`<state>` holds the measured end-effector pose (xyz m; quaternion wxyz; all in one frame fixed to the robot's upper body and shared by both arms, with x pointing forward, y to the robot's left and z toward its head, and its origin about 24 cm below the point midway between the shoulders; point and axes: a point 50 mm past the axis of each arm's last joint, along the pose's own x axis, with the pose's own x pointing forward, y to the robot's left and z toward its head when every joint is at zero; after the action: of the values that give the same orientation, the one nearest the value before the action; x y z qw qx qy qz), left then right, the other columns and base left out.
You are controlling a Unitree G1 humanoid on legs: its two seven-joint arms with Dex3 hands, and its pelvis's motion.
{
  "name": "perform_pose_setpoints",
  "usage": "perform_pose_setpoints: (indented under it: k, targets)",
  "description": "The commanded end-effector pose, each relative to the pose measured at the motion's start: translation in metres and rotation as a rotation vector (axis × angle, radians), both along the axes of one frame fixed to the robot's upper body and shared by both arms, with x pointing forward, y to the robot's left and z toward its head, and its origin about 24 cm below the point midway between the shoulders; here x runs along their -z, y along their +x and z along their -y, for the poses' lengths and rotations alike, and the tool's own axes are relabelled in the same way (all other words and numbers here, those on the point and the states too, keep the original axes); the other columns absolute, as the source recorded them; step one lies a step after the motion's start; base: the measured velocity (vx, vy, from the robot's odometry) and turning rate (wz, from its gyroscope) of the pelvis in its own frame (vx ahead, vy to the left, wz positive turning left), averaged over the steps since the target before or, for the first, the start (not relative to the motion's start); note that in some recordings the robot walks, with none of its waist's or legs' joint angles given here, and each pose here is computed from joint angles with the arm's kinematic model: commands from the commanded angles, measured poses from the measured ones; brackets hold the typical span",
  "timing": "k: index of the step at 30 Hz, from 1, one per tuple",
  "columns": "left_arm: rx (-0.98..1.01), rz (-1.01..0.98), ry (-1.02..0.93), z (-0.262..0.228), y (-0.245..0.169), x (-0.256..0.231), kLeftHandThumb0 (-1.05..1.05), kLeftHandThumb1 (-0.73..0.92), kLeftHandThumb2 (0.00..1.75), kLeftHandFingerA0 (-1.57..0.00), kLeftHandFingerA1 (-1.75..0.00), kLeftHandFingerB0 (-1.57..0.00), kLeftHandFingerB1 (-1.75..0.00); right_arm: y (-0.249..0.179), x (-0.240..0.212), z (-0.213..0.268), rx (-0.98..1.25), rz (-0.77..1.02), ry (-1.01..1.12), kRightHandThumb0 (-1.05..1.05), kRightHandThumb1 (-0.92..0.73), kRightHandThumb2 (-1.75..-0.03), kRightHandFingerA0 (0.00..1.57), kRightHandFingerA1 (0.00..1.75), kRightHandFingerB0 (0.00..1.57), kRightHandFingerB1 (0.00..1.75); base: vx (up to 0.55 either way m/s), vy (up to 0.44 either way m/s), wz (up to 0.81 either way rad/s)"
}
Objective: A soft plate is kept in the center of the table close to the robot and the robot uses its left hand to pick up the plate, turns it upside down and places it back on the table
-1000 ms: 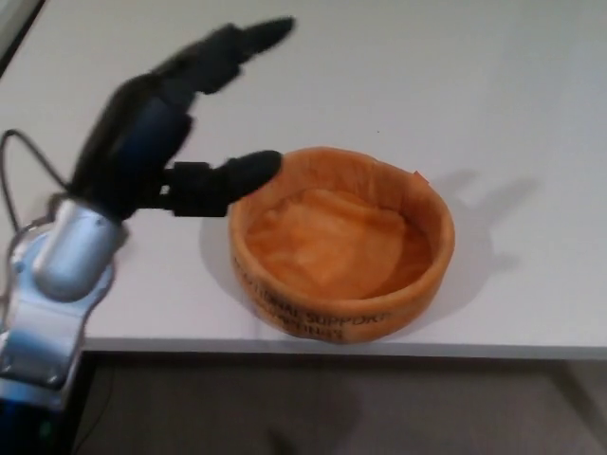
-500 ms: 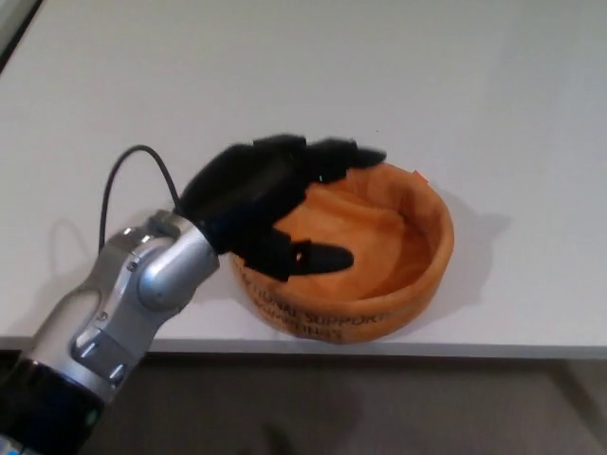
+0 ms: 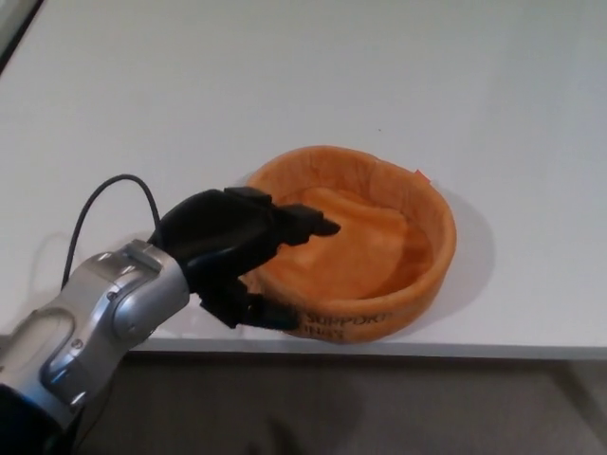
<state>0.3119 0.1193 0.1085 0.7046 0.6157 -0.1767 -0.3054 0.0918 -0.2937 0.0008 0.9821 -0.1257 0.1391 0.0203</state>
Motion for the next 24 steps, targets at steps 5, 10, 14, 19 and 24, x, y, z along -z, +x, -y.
perform_pose_setpoints:
  k: [5,10,14,19,24]
  targets:
    - [0.056,0.011,0.153,0.001,-0.004,0.006,-0.93,0.73,0.63,-0.32,-0.38,-0.28,-0.29,0.003,-0.004,0.003,0.011,0.0,-0.016,-0.57,-0.85,-0.66,0.46,0.41,0.32,0.31,0.0,0.0,0.0]
    - [0.092,0.023,0.232,0.005,-0.006,0.011,-0.91,0.71,0.62,-0.32,-0.39,-0.29,-0.29,0.006,-0.004,0.003,0.018,-0.003,0.003,-0.57,-0.83,-0.66,0.47,0.4,0.32,0.31,0.0,0.0,0.0]
    - [0.102,0.082,0.312,0.01,-0.009,0.02,-0.84,0.68,0.62,-0.32,-0.39,-0.31,-0.3,0.007,-0.005,0.003,0.019,0.005,-0.02,-0.56,-0.8,-0.65,0.51,0.4,0.33,0.31,0.0,0.0,0.0]
    - [0.1,0.37,0.384,0.016,-0.009,0.033,-0.62,0.6,0.6,-0.35,-0.5,-0.36,-0.34,0.009,-0.004,0.005,0.018,0.001,-0.057,-0.57,-0.75,-0.64,0.53,0.39,0.34,0.31,0.0,0.0,0.0]
    - [0.096,0.463,0.472,0.017,0.001,0.032,-0.6,0.61,0.58,-0.72,-0.75,-0.67,-0.57,0.008,-0.005,0.006,0.011,0.004,-0.081,-0.6,-0.62,-0.94,0.48,0.55,0.27,0.47,0.0,0.0,0.0]
